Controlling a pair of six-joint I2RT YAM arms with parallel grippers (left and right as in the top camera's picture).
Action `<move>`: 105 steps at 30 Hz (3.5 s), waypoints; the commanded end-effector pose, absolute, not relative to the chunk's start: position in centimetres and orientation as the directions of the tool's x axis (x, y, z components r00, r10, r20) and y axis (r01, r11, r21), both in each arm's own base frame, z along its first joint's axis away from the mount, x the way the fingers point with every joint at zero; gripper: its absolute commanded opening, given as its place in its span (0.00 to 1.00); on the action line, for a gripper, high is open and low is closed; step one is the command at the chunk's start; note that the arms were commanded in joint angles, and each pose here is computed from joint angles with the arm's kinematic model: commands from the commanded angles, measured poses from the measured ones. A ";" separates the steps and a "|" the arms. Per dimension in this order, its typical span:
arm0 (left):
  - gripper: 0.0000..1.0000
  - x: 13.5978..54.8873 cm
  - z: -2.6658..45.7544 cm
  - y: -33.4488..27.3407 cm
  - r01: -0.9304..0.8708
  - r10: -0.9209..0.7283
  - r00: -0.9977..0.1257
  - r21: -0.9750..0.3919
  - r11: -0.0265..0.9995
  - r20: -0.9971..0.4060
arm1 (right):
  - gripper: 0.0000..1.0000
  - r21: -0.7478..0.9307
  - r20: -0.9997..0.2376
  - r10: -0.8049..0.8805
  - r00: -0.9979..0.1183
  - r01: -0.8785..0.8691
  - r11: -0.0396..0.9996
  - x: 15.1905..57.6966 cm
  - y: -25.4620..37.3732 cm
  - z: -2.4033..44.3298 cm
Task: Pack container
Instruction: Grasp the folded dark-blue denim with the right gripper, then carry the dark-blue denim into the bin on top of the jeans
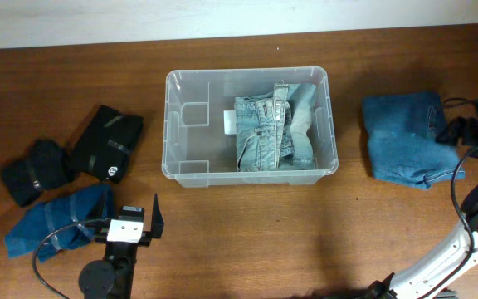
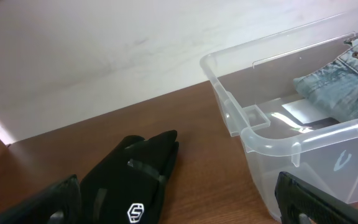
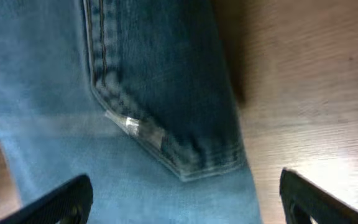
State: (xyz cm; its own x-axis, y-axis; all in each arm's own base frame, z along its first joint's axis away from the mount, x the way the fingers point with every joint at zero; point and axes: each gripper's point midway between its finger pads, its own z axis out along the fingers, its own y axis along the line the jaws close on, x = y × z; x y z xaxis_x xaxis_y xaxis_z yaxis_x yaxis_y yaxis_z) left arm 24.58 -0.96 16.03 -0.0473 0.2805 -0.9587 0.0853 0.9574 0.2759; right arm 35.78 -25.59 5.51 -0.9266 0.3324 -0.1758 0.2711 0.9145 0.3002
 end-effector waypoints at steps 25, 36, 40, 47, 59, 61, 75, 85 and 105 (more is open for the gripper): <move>0.99 24.6 15.9 -1.0 0.090 0.271 -0.046 0.266 0.960 -0.962 | 0.04 0.548 -0.102 0.474 -0.875 0.348 0.760 36.2 -20.1 2.2; 0.99 24.6 15.9 -1.0 0.090 0.271 -0.046 0.266 0.960 -0.962 | 0.04 0.720 -0.232 0.414 -0.880 0.130 0.681 40.3 -14.0 21.1; 0.99 24.6 15.9 -1.0 0.090 0.271 -0.046 0.266 0.960 -0.962 | 0.04 0.703 -0.298 0.365 -0.882 0.056 0.709 40.6 -10.9 26.6; 0.99 24.6 15.9 -1.0 0.089 0.270 -0.046 0.266 0.960 -0.962 | 0.04 0.677 -0.441 0.357 -0.823 -0.044 0.735 41.3 -4.3 36.2; 0.99 24.6 15.9 -1.0 0.090 0.271 -0.046 0.266 0.960 -0.962 | 0.04 0.699 -0.394 0.589 -0.706 0.186 0.690 39.7 4.8 43.4; 0.99 24.6 15.9 -1.0 0.090 0.271 -0.046 0.266 0.960 -0.962 | 0.04 0.670 -0.373 0.614 -0.696 0.256 0.697 39.6 5.7 42.4; 0.99 24.6 15.9 -1.0 0.090 0.271 -0.046 0.266 0.960 -0.962 | 0.04 0.373 -0.388 0.417 -0.822 0.274 0.886 38.9 16.4 34.1; 0.99 24.6 15.9 -1.0 0.090 0.271 -0.046 0.266 0.960 -0.962 | 0.04 0.324 -0.307 0.238 -0.922 0.134 0.937 40.1 21.8 26.2; 0.99 24.6 15.9 -1.0 0.090 0.271 -0.046 0.266 0.960 -0.962 | 0.81 -0.066 -0.386 0.195 -0.902 0.238 0.969 39.7 13.6 24.5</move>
